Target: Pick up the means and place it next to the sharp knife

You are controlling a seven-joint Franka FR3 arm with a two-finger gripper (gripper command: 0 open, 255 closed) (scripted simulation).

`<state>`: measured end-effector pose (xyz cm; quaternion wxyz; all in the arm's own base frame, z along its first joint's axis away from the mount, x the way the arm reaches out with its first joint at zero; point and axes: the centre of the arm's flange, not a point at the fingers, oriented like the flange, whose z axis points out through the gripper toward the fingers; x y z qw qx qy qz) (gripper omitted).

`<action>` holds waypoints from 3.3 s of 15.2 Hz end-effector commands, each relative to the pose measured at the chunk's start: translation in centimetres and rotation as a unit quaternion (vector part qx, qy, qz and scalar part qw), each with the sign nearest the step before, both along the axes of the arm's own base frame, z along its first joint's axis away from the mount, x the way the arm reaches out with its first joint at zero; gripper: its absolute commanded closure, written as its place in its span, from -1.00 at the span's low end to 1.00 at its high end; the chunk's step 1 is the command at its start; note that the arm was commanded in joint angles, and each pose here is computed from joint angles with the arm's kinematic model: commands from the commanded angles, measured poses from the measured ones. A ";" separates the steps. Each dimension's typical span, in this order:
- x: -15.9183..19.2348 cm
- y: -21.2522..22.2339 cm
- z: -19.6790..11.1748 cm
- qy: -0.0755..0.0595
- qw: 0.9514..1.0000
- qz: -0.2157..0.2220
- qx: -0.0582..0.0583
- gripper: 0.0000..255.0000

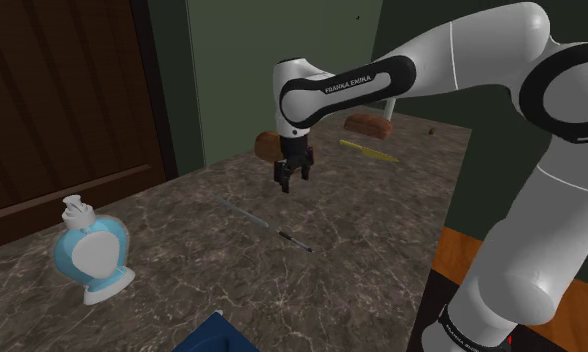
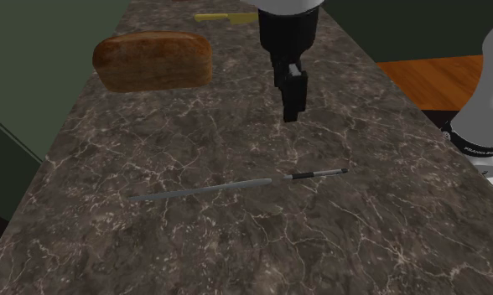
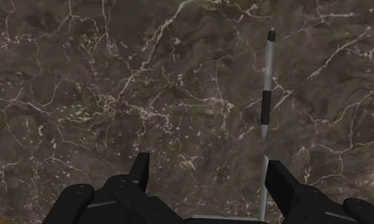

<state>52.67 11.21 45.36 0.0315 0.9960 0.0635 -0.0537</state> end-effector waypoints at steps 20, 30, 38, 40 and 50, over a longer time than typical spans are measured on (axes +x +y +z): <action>12.4 10.7 -11.0 0.015 1.000 0.020 0.007 -1.00; 12.4 10.7 -11.3 0.015 1.000 0.020 0.007 1.00; 12.4 10.7 -11.3 0.015 1.000 0.020 0.007 1.00; 12.4 10.7 -10.2 0.015 1.000 0.020 0.007 1.00; 12.4 10.7 -5.0 0.015 1.000 0.020 0.007 1.00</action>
